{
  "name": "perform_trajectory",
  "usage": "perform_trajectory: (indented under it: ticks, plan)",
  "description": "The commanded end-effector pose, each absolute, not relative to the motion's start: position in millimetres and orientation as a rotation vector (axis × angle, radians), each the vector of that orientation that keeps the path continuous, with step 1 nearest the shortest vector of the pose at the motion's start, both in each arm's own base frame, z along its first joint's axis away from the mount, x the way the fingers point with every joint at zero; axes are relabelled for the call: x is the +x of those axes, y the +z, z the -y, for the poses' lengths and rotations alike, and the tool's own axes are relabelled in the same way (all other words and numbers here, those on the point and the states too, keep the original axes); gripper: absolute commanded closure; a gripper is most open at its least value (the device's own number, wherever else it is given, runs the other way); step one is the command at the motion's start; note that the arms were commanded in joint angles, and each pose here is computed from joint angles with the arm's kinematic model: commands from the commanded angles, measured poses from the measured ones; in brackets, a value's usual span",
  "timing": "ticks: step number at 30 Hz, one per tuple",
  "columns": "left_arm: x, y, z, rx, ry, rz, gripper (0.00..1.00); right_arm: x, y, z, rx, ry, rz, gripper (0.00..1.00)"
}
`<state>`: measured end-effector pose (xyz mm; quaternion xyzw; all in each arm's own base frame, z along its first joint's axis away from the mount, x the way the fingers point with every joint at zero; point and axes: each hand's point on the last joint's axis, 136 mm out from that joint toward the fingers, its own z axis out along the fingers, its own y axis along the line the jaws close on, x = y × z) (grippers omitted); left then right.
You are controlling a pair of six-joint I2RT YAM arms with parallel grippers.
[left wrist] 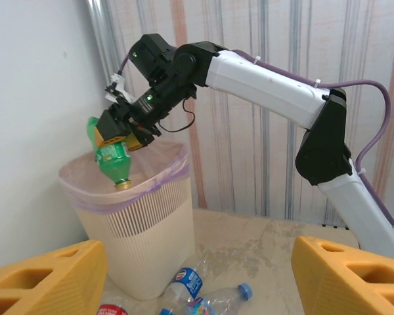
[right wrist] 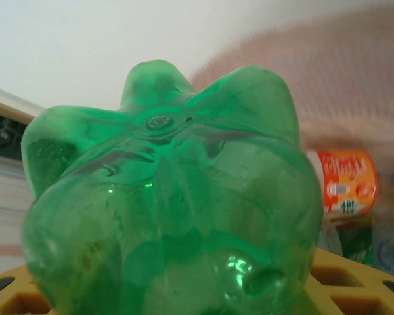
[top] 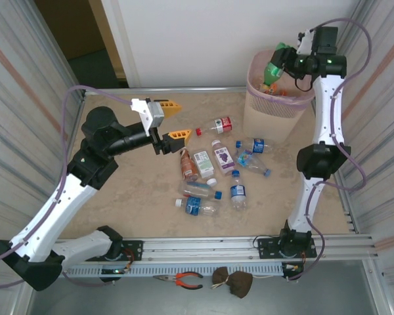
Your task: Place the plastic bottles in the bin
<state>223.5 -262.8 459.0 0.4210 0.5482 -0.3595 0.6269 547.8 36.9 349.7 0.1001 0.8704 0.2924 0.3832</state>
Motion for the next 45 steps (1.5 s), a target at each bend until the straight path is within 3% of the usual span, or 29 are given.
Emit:
perform_trajectory:
  ticks: [1, 20, 28, 33, 39, 45]
  plan:
    - [221, 463, 255, 0.939, -0.832, -1.247, 0.25, 539, 336, -55, 0.253, 0.890, -2.289, 0.55]
    - [228, 447, 256, 0.918, -0.847, -1.290, 0.26, 523, 197, -82, 0.108, 0.886, -2.690, 0.48]
    - [229, 444, 256, 0.913, -0.855, -1.304, 0.26, 526, 157, -88, 0.030, 0.791, -2.775, 0.32]
    - [230, 443, 255, 0.905, -0.854, -1.310, 0.26, 531, 164, -87, 0.030, 0.791, -2.744, 0.22]
    - [230, 444, 257, 0.909, -0.862, -1.308, 0.26, 536, 209, -86, 0.025, 0.808, -2.619, 0.10]
    - [230, 445, 257, 0.906, -0.865, -1.308, 0.26, 536, 262, -79, 0.043, 0.819, -2.491, 0.07]
